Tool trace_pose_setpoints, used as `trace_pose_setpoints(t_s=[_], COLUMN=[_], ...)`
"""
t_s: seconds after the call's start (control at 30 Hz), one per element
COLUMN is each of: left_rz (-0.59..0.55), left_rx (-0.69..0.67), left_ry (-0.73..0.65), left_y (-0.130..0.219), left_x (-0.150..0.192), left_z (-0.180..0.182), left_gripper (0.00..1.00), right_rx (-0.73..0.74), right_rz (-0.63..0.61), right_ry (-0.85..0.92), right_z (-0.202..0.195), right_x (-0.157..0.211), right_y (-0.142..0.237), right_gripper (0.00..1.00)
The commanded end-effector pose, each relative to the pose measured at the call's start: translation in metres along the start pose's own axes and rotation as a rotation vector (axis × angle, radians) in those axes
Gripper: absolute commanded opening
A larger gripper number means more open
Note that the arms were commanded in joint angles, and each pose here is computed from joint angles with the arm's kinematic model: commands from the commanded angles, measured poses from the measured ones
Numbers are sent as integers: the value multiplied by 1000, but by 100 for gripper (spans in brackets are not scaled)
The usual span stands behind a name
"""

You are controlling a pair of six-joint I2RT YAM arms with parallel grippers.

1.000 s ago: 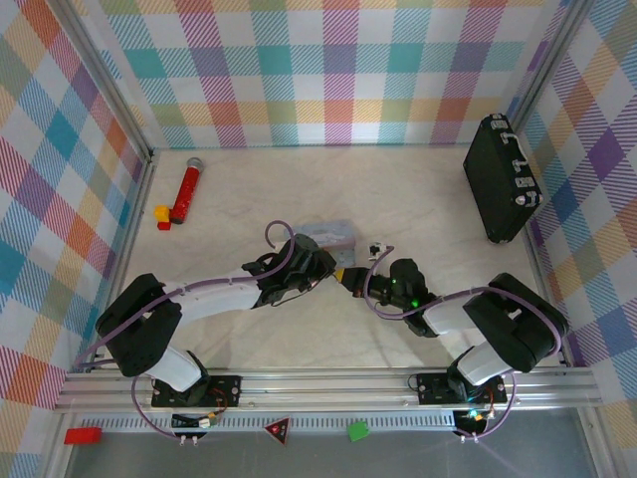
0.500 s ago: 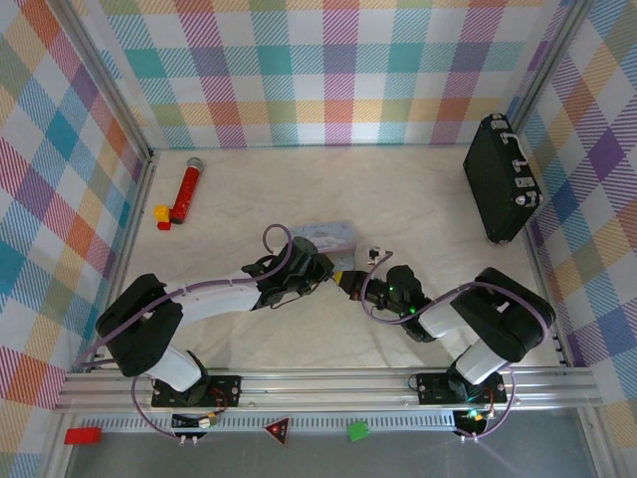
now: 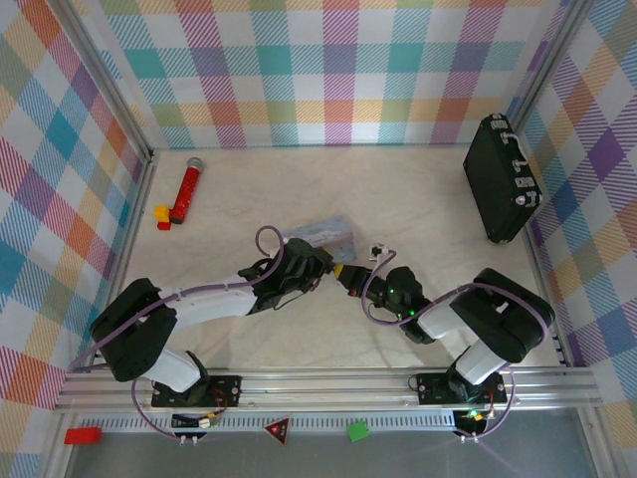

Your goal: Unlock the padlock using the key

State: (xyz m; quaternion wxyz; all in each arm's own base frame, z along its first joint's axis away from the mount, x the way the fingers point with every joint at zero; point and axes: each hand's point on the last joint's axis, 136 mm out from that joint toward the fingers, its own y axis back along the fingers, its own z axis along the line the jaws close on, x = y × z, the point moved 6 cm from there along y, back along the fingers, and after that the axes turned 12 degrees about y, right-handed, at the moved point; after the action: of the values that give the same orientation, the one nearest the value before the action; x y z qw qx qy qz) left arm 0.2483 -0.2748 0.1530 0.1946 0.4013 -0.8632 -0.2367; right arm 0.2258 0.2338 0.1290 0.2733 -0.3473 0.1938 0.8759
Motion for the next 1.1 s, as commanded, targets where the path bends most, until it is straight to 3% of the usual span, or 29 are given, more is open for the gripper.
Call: trace_pose_setpoints(t_s=[0.0,0.33,0.47,0.6,0.73,0.93,1.07], left_rz=[311,316,229,86,-50,-1,58], left_rx=[150,137,66,-30,-50,-6,61], left_ry=[-7,-12,-98,-229,-393,-567,-575], left_y=[27,35,41,65,99,108,108], left_x=[62,63,49,22,-2,0,9], left_z=[-39,-37,-26,2,8,-6,-14], left_gripper=[10,9,11,22,39,49,53], right_rx=[5,-57,-20,68,113,34,-12], right_rz=[-90,-94,-71,10,76,88,42], right_ry=[32,56,38,53,133,174,190], right_z=[6,5,-1,-9,-1,20,33], right_x=[-27,-42,-35,-19,-20,-26,-36], right_y=[-9,-15,-8,16,40,56,63], right_gripper=[0,0,0,0,0,0,0])
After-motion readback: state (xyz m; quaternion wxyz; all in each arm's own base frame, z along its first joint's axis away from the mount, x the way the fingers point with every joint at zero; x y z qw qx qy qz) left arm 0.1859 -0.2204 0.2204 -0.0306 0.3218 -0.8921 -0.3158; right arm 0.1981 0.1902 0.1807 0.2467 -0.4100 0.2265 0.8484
